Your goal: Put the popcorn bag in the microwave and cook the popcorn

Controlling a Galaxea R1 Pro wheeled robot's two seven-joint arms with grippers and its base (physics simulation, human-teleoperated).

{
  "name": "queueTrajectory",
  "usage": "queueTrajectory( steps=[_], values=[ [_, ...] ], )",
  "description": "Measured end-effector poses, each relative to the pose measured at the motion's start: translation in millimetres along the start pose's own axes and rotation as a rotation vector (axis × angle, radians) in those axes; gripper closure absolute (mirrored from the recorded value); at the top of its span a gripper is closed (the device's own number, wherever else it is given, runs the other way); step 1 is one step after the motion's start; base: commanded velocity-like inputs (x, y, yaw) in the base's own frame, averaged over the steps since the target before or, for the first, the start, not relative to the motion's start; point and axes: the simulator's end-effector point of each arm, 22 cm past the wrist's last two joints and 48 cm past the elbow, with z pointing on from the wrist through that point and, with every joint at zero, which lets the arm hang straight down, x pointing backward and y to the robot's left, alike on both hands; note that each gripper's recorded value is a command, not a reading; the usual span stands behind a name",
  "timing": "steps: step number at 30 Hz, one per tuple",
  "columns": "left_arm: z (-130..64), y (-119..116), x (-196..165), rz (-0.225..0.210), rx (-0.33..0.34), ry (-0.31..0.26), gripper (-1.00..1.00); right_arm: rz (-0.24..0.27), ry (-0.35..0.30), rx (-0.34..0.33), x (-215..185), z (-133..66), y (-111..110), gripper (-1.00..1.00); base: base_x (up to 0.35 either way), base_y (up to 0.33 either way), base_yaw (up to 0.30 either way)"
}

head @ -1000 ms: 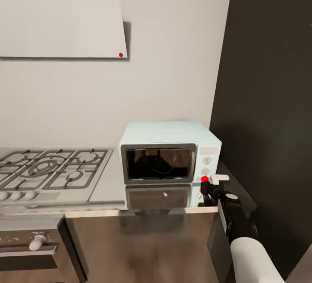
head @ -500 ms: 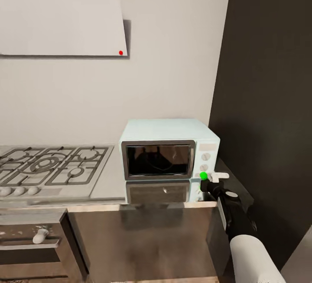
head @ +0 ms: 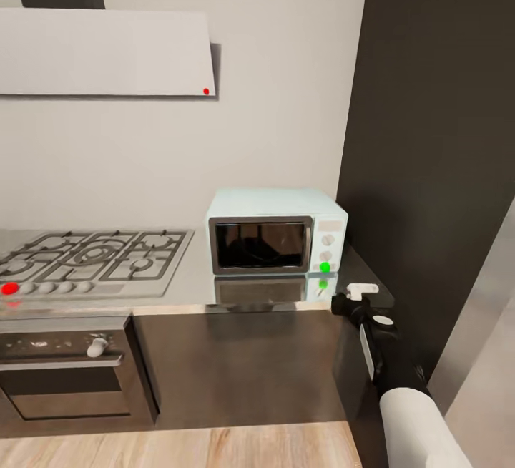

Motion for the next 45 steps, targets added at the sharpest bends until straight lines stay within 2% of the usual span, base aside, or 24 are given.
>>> queueTrajectory(
  steps=[4, 6, 8, 10, 12, 14, 17, 19, 20, 21, 23, 26, 27, 28, 29, 31, 34, 36, 37, 40, 42, 45],
  values=[
    [0.0, 0, 0, 0.000, 0.000, 0.000, -1.00, -0.013, -0.035, 0.014, -20, -4.6, -6, 1.00, -0.338, 0.000, 0.000],
    [0.0, 0, 0, 0.000, 0.000, 0.000, -1.00, -0.074, -0.036, 0.059, -37, -12.5, -17, 1.00, -0.338, 0.000, 0.000],
    [0.0, 0, 0, 0.000, 0.000, 0.000, -1.00, -0.086, -0.009, 0.093, -37, -20.9, -28, 1.00, -0.337, 0.000, 0.000],
    [0.0, -1, 0, 0.000, 0.001, 0.000, -1.00, -0.081, 0.076, 0.105, 7, -28.0, -36, 1.00, -0.337, 0.000, 0.000],
    [0.0, -1, 0, 0.000, 0.001, 0.000, -1.00, -0.072, 0.164, 0.093, 58, -30.3, -35, 1.00, -0.337, 0.000, 0.000],
    [0.0, -1, 0, 0.000, 0.001, 0.000, -1.00, -0.061, 0.247, 0.066, 102, -30.4, -26, 1.00, -0.337, 0.000, 0.000],
    [0.0, -1, 0, 0.000, 0.001, 0.000, -1.00, -0.045, 0.401, 0.000, 184, -33.8, 2, 1.00, -0.337, 0.000, 0.000],
    [0.0, 0, 0, 0.000, 0.000, 0.000, -1.00, -0.043, 0.481, -0.046, 236, -41.9, 21, 1.00, -0.310, 0.000, 0.000],
    [0.0, 0, 0, 0.000, 0.000, 0.000, -1.00, -0.049, 0.525, -0.056, 265, -49.6, 20, 1.00, -0.180, 0.000, 0.000],
    [-0.1, 0, 0, 0.000, 0.000, 0.000, -1.00, -0.063, 0.569, -0.066, 305, -63.9, 14, 1.00, -0.115, 0.000, 0.000],
    [-0.1, 1, 0, -0.001, -0.001, -0.001, -1.00, -0.068, 0.616, -0.079, 350, -86.0, 14, 1.00, -0.045, 0.000, 0.000],
    [-0.2, 2, 0, -0.001, -0.002, -0.001, -1.00, -0.072, 0.702, -0.060, 420, -140.0, -2, 1.00, -0.007, 0.000, 0.000],
    [-0.1, 3, -1, -0.001, -0.003, -0.001, -1.00, -0.068, 0.754, -0.057, 452, -171.3, -4, 1.00, -0.001, 0.000, 0.000],
    [0.0, 5, -1, -0.002, -0.006, -0.002, -1.00, -0.065, 0.826, -0.056, 491, -214.5, -6, 1.00, 0.000, 0.000, 0.000],
    [0.0, 6, -1, -0.002, -0.007, -0.002, -1.00, -0.062, 0.864, -0.055, 511, -239.2, -6, 1.00, 0.000, 0.000, 0.000],
    [0.0, 7, -2, -0.002, -0.008, -0.003, -1.00, -0.057, 0.933, -0.055, 544, -285.0, -6, 1.00, 0.000, 0.000, 0.000],
    [0.1, 10, -2, -0.001, -0.011, -0.003, -1.00, -0.051, 0.999, -0.053, 572, -331.8, -7, 1.00, 0.000, 0.000, 0.000],
    [0.2, 15, -4, -0.002, -0.018, -0.005, -1.00, -0.043, 1.026, -0.047, 585, -354.7, -9, 1.00, 0.000, 0.000, 0.000],
    [0.3, 17, -4, -0.002, -0.021, -0.005, -1.00, -0.042, 1.030, -0.042, 586, -358.4, -11, 1.00, 0.000, 0.000, 0.000],
    [0.3, 24, -6, -0.036, -0.031, -0.007, -1.00, -0.045, 1.034, -0.033, 588, -363.4, -20, 1.00, 0.000, 0.000, 0.000],
    [0.3, 26, -6, -0.079, -0.035, -0.009, -1.00, -0.046, 1.035, -0.031, 588, -364.2, -21, 1.00, 0.000, 0.000, 0.000],
    [0.2, 29, -10, -0.101, -0.038, -0.026, -1.00, -0.047, 1.039, -0.032, 589, -365.1, -21, 1.00, 0.000, 0.000, 0.000]
  ],
)
